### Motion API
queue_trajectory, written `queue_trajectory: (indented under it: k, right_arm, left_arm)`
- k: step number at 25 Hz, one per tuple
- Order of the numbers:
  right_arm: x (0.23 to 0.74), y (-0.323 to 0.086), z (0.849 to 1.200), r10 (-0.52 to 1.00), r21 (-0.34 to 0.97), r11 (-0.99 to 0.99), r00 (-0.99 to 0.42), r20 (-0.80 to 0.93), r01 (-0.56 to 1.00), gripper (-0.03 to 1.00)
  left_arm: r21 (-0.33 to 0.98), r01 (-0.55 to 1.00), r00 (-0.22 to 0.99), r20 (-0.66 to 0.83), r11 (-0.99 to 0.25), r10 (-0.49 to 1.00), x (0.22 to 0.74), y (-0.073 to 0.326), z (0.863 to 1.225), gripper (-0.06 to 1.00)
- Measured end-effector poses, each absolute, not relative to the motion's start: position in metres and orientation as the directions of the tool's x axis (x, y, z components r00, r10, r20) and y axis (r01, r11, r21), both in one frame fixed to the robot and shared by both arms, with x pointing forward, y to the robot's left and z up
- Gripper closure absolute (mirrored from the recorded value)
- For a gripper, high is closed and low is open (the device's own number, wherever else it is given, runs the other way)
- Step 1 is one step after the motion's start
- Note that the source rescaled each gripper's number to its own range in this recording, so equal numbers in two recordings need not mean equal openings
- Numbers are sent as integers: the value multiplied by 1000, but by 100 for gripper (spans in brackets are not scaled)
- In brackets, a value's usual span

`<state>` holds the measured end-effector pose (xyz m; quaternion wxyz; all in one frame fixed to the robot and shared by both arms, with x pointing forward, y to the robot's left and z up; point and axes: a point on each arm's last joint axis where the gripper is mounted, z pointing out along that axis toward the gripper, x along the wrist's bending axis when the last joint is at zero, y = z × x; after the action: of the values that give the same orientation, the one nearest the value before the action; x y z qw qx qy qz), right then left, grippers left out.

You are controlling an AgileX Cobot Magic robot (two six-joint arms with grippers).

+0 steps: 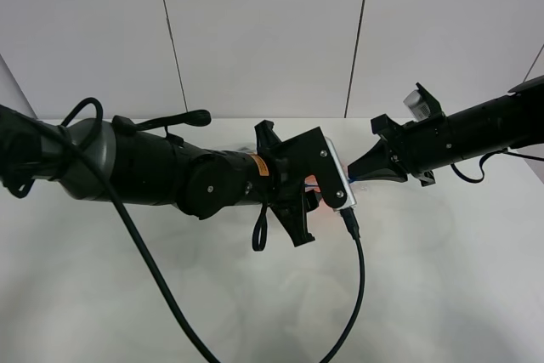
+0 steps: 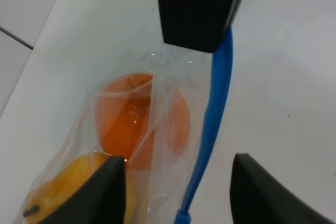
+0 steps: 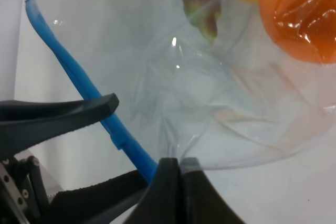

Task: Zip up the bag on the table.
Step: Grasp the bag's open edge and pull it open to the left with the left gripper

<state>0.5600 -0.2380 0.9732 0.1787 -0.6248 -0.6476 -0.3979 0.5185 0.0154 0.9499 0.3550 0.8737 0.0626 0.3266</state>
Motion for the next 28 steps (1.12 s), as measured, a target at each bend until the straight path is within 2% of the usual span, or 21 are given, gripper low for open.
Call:
queue_trajectory:
  k: [28]
  right_arm:
    - [560,-238,973,666,294,-94,-159,728,951,97]
  left_arm:
    - [647,-96,789,513,-756,339,522,22,947,-2]
